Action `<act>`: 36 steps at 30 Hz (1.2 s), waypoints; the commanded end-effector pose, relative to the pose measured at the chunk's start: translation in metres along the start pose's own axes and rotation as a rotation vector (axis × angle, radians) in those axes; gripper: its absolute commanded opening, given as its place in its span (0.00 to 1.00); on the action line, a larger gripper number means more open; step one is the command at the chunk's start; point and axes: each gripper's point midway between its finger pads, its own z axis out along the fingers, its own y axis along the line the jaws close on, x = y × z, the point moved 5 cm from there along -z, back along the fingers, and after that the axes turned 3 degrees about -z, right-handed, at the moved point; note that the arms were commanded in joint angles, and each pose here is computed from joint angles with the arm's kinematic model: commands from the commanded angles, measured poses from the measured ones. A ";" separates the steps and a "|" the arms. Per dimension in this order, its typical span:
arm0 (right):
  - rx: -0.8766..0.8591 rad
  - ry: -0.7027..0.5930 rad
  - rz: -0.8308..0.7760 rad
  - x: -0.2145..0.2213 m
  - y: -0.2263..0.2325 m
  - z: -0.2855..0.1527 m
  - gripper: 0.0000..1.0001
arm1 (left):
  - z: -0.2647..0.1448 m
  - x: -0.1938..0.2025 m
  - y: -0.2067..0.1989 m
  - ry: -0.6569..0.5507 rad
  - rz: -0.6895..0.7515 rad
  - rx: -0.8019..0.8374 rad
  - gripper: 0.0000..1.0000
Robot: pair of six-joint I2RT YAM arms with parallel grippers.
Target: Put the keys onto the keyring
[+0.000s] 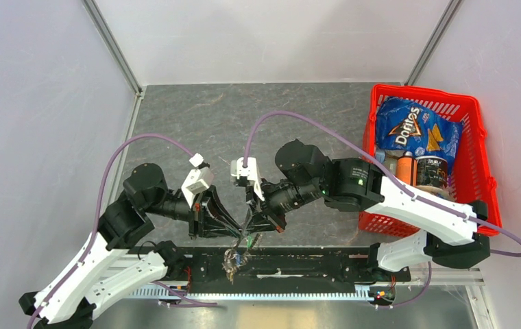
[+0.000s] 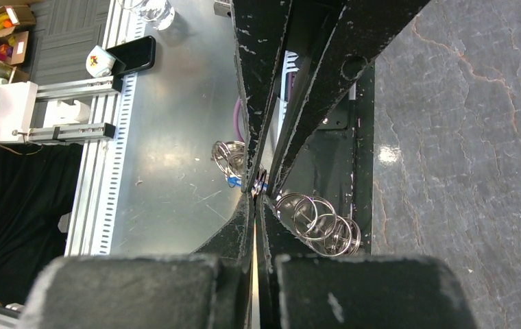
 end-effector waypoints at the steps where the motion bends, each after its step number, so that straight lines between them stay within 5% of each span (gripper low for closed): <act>1: -0.039 -0.065 -0.054 -0.021 0.009 -0.006 0.00 | -0.001 -0.013 -0.003 -0.019 0.067 -0.009 0.19; 14: -0.050 -0.024 -0.044 -0.014 0.008 -0.002 0.00 | 0.000 -0.009 0.000 0.002 0.058 -0.009 0.19; 17: -0.056 -0.020 -0.044 -0.013 0.008 -0.001 0.00 | 0.000 -0.009 0.000 0.007 0.061 -0.001 0.03; 24: -0.055 -0.034 -0.049 -0.016 0.007 -0.001 0.00 | -0.004 -0.011 -0.004 -0.039 0.133 -0.019 0.02; 30: -0.018 -0.132 -0.064 -0.024 0.012 -0.015 0.30 | -0.009 -0.020 -0.011 -0.132 0.183 -0.032 0.02; 36: 0.008 -0.252 -0.091 -0.030 0.018 -0.032 0.37 | -0.011 -0.029 -0.020 -0.207 0.214 -0.012 0.02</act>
